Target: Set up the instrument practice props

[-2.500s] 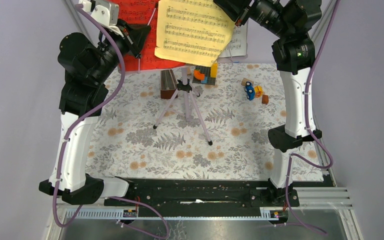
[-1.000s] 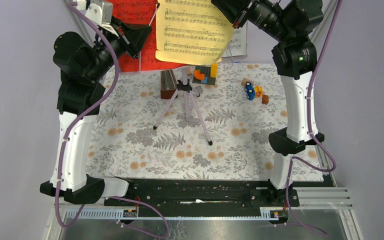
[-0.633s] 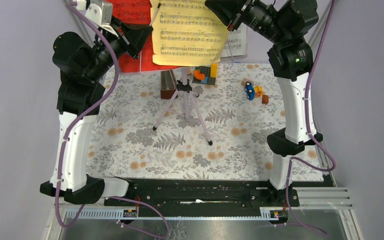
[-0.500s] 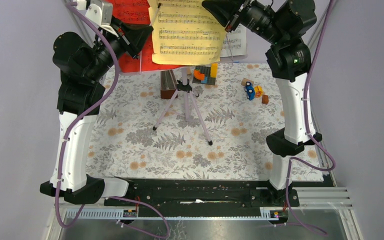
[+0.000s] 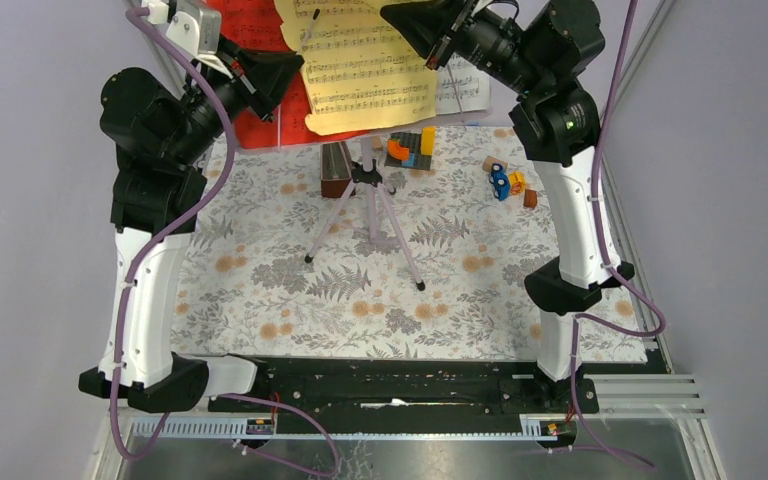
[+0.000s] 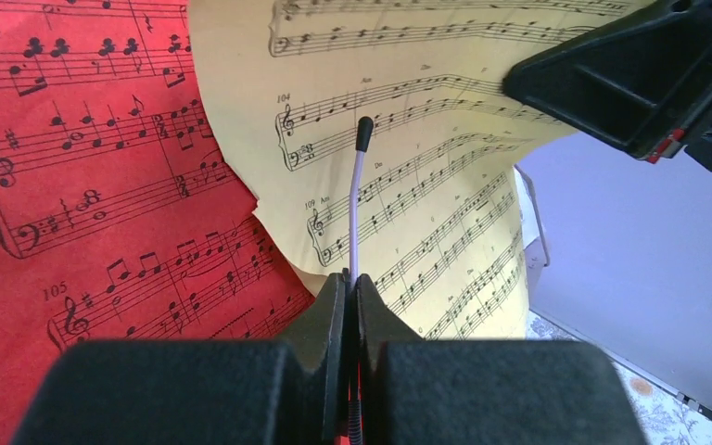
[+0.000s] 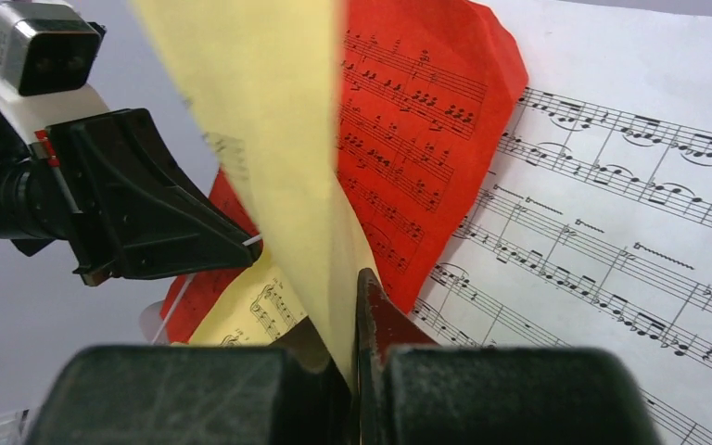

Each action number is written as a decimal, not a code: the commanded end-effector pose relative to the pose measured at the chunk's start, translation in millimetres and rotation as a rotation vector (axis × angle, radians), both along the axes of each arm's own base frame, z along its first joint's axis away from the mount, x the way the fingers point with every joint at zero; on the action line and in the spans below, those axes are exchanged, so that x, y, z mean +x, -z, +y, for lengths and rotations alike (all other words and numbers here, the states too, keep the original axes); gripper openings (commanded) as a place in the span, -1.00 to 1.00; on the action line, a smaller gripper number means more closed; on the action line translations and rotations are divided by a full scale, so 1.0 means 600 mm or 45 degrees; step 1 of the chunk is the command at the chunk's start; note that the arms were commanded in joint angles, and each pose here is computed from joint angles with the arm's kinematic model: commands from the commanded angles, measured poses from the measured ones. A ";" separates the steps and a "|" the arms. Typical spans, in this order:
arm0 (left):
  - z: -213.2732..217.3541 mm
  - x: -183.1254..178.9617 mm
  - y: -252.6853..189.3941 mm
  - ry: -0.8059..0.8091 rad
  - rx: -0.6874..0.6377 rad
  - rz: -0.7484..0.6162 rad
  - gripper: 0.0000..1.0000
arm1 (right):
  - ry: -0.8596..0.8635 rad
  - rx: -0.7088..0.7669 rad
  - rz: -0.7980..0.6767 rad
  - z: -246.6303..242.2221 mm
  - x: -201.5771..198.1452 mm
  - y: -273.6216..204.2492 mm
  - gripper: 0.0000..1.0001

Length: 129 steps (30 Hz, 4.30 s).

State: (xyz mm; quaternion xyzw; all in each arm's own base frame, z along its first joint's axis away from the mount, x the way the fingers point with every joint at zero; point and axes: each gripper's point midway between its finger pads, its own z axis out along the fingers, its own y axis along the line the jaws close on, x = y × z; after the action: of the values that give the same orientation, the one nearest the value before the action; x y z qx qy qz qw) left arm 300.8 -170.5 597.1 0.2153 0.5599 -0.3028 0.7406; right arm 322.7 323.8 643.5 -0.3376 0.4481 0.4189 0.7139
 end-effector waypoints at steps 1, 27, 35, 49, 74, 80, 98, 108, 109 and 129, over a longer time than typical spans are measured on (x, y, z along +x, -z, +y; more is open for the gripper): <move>0.002 -0.071 -0.072 0.080 -0.023 -0.216 -1.00 | 0.107 0.043 -0.073 -0.016 0.008 -0.025 -1.00; 0.011 -0.100 -0.095 0.089 0.000 -0.287 -1.00 | 0.265 -0.006 -0.153 -0.053 0.006 -0.037 -1.00; 0.009 -0.098 -0.096 0.100 -0.003 -0.285 -1.00 | 0.261 -0.005 -0.174 -0.059 -0.005 -0.045 -1.00; 0.003 -0.090 -0.090 0.131 -0.011 -0.264 -1.00 | 0.022 0.055 -0.097 -0.013 -0.019 -0.036 -1.00; 0.005 -0.082 -0.083 0.135 -0.013 -0.244 -1.00 | -0.141 0.128 -0.125 0.055 -0.043 -0.039 -1.00; 0.006 -0.081 -0.083 0.134 -0.014 -0.244 -1.00 | -0.148 0.145 -0.136 0.062 -0.050 -0.044 -1.00; 0.009 -0.092 -0.089 0.143 -0.011 -0.262 -1.00 | -0.147 0.112 -0.139 0.089 -0.044 -0.025 -1.00; 0.006 -0.095 -0.084 0.165 -0.002 -0.254 -1.00 | -0.070 0.107 -0.207 0.074 -0.042 -0.037 -0.95; 0.006 -0.095 -0.083 0.167 -0.001 -0.254 -1.00 | -0.063 0.112 -0.210 0.072 -0.041 -0.039 -0.94; 0.000 -0.090 -0.057 0.216 0.007 -0.206 -1.00 | -0.017 0.105 -0.446 0.076 -0.050 -0.060 -0.78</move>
State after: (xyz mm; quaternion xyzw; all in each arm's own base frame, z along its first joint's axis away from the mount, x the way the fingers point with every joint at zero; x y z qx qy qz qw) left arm 278.6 -170.0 601.8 0.2619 0.5356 -0.3373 0.7286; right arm 313.5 376.4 654.5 -0.3728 0.3539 0.3885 0.7648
